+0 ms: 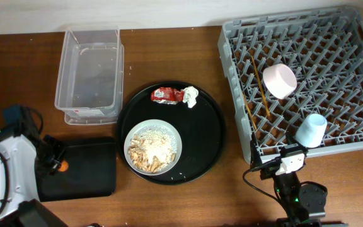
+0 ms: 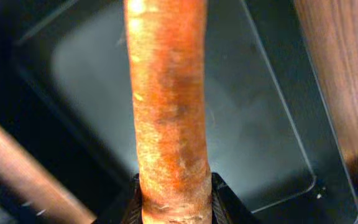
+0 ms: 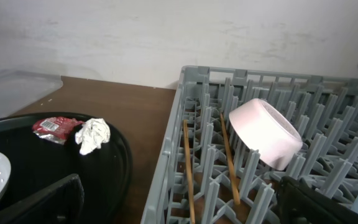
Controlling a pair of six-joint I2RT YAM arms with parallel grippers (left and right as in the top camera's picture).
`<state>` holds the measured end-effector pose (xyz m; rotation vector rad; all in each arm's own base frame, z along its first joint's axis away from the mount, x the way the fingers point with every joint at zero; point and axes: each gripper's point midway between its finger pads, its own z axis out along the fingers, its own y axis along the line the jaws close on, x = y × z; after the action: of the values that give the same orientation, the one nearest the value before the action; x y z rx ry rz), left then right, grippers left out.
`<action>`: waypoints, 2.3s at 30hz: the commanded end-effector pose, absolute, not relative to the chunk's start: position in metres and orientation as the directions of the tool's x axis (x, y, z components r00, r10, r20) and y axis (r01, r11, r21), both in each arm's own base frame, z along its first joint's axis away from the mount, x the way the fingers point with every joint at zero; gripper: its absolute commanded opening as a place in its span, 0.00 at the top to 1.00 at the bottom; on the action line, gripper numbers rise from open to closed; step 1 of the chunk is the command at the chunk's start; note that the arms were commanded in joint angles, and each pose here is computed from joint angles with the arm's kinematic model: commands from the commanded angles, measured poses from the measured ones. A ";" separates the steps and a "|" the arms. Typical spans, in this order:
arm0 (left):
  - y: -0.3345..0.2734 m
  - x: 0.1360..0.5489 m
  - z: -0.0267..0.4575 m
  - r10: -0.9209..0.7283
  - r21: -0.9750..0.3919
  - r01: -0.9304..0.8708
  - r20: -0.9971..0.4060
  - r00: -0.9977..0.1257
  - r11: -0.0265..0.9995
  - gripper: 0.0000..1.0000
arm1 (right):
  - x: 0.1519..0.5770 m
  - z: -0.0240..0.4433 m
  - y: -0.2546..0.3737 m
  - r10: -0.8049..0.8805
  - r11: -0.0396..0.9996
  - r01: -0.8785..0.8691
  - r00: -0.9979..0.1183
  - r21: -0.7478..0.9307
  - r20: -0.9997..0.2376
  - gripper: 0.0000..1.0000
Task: Sort waste into correct bins and load items into the dishwasher rack
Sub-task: 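Grasp the carrot with the left gripper and drop it on the black tray, then grasp the red wrapper with the left gripper and drop it on the black tray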
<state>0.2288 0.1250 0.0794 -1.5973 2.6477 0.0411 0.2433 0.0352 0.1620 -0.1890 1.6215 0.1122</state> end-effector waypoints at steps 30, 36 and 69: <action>-0.201 0.459 0.028 0.398 0.170 0.359 -0.402 -0.825 0.918 0.28 | 0.243 0.160 0.035 -0.046 0.981 -0.191 -0.055 -0.034 -0.997 0.02; -0.204 0.464 0.017 0.396 0.169 0.358 -0.410 -0.822 0.918 0.63 | 0.243 0.160 0.035 -0.046 0.981 -0.191 -0.055 -0.034 -0.997 0.02; 0.072 0.245 0.093 -0.592 0.006 -0.592 0.013 -0.806 0.806 0.95 | 0.243 0.160 0.035 -0.046 0.981 -0.191 -0.055 -0.034 -0.997 0.02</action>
<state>0.2511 0.0704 0.1149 -0.8164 3.0514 0.2201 0.2434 0.0352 0.1618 -0.1887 1.6223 0.1125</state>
